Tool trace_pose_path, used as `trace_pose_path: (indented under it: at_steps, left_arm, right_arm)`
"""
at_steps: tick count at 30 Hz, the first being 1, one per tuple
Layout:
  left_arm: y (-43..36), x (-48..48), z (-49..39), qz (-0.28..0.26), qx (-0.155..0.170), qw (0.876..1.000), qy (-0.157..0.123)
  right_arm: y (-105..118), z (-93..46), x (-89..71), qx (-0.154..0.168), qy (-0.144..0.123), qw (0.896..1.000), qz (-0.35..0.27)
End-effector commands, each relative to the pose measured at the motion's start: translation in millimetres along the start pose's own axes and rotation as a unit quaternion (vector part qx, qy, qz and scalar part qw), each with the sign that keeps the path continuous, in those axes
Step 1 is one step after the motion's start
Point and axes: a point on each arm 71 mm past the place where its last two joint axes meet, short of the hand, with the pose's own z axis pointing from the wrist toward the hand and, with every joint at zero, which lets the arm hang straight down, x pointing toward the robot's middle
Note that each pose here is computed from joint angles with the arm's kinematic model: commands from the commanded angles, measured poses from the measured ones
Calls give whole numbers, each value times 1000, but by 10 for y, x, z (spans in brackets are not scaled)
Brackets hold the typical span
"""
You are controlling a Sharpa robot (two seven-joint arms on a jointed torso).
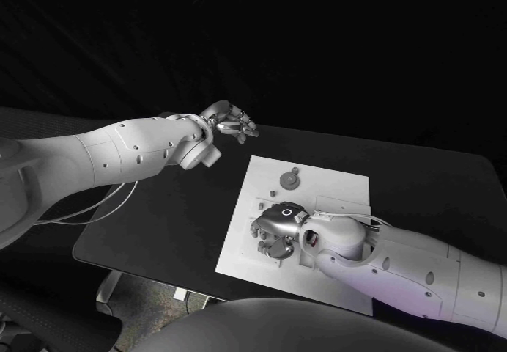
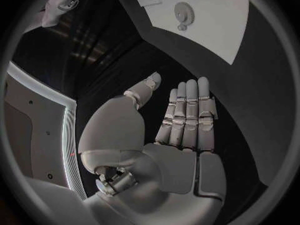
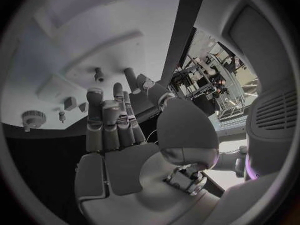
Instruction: Assemble the parts on the task board
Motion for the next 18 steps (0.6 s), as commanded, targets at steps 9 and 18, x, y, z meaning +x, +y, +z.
trace_pose_path:
  at_steps: [9, 18]
  left_arm:
    - [-6, 3, -1, -4, 0, 1000, 6]
    - [18, -12, -9, -4, -8, 1000, 9]
  right_arm:
    - [-17, -39, -23, 0, -22, 1000, 11]
    - [-28, -222, -113, 0, -37, 999, 30]
